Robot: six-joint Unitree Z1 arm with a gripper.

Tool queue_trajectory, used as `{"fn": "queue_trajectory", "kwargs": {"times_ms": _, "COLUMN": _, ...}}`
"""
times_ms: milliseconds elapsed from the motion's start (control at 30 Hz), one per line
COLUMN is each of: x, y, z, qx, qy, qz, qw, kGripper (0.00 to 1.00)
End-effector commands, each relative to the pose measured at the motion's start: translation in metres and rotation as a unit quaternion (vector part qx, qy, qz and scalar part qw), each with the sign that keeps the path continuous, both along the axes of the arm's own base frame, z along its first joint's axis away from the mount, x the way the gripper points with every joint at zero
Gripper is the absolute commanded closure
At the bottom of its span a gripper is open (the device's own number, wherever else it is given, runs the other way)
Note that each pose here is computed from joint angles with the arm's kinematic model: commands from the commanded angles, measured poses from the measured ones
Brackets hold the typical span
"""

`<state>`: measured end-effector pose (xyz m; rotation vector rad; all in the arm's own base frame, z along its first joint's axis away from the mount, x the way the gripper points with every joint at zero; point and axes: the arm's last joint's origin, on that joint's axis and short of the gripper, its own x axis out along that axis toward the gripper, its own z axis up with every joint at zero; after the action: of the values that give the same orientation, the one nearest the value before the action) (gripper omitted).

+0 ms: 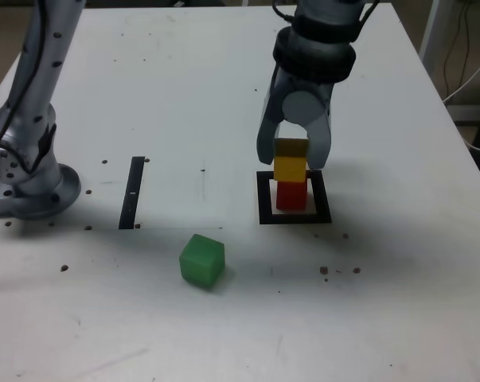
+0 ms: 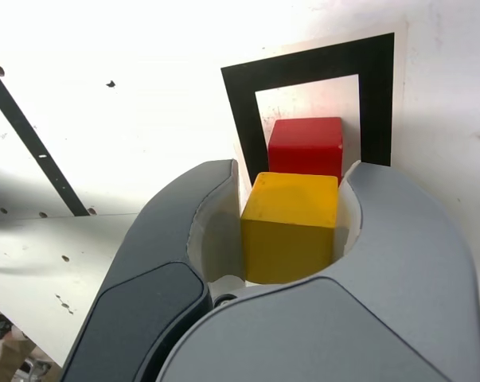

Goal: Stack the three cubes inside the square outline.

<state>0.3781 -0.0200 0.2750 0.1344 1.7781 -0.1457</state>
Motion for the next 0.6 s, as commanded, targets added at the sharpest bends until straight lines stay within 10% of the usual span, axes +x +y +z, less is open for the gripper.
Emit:
{"fn": "queue_trajectory", "kwargs": {"times_ms": 0, "x": 0.002, "y": -0.0003, "z": -0.0018, "qx": 0.001, "qy": 0.0, "qz": 0.002, "qw": 1.0, "kGripper": 0.65}}
{"fn": "queue_trajectory", "kwargs": {"times_ms": 567, "x": 0.0053, "y": -0.0006, "z": -0.0089, "qx": 0.0, "qy": -0.002, "qz": 0.003, "qw": 1.0, "kGripper": 0.65}}
